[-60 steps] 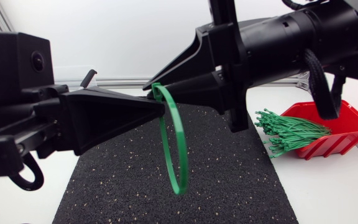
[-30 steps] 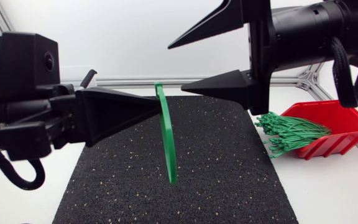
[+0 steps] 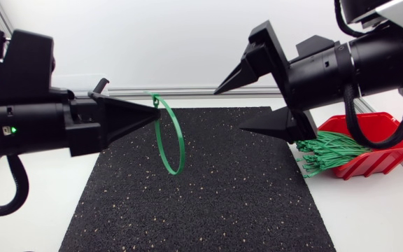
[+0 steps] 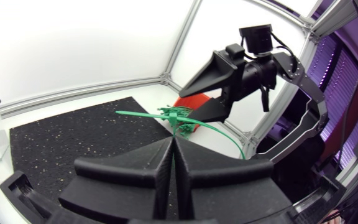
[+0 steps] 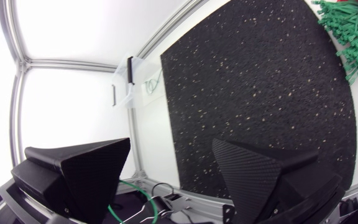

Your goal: Take a green cable tie from the red box, thread the tail through the head to close it, then place it in the transparent bin on the left.

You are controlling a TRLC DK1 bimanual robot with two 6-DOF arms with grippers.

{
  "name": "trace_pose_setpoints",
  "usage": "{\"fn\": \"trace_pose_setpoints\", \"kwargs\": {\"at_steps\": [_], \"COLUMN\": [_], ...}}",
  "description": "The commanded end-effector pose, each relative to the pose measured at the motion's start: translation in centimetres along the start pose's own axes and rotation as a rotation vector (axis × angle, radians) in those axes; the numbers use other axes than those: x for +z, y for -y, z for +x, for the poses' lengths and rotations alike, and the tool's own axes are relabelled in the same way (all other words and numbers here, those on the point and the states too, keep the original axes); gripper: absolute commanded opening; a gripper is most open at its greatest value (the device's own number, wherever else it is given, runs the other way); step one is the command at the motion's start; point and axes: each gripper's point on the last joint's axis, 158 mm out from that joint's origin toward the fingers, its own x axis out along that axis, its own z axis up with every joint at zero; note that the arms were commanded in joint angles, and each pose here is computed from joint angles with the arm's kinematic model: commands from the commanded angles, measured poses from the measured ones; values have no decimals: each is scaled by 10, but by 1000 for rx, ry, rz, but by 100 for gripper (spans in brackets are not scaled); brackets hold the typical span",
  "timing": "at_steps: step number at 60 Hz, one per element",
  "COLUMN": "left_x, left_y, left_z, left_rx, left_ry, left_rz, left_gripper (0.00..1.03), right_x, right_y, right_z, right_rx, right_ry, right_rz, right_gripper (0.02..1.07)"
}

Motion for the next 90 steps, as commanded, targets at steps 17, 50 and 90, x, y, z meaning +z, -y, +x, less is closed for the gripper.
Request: {"fn": "trace_pose_setpoints", "kwargs": {"at_steps": [17,50,90], "left_x": [33,100,89], "left_y": [-104,-311,-466], "left_z": [-48,-157,-139], "left_rx": [416,980,1205], "left_ry": [46,165,122], "left_rz": [129,178,151], "left_gripper": [3,3,101], "right_x": [26,86,75], "right_y": [92,146,142], "right_z": [-9,-77,-82], "right_rx": [-353,-679,-664], "right_ry": [223,474,516], "right_rz": [-264,-520,-596], "right_gripper": [102,102,102]}}
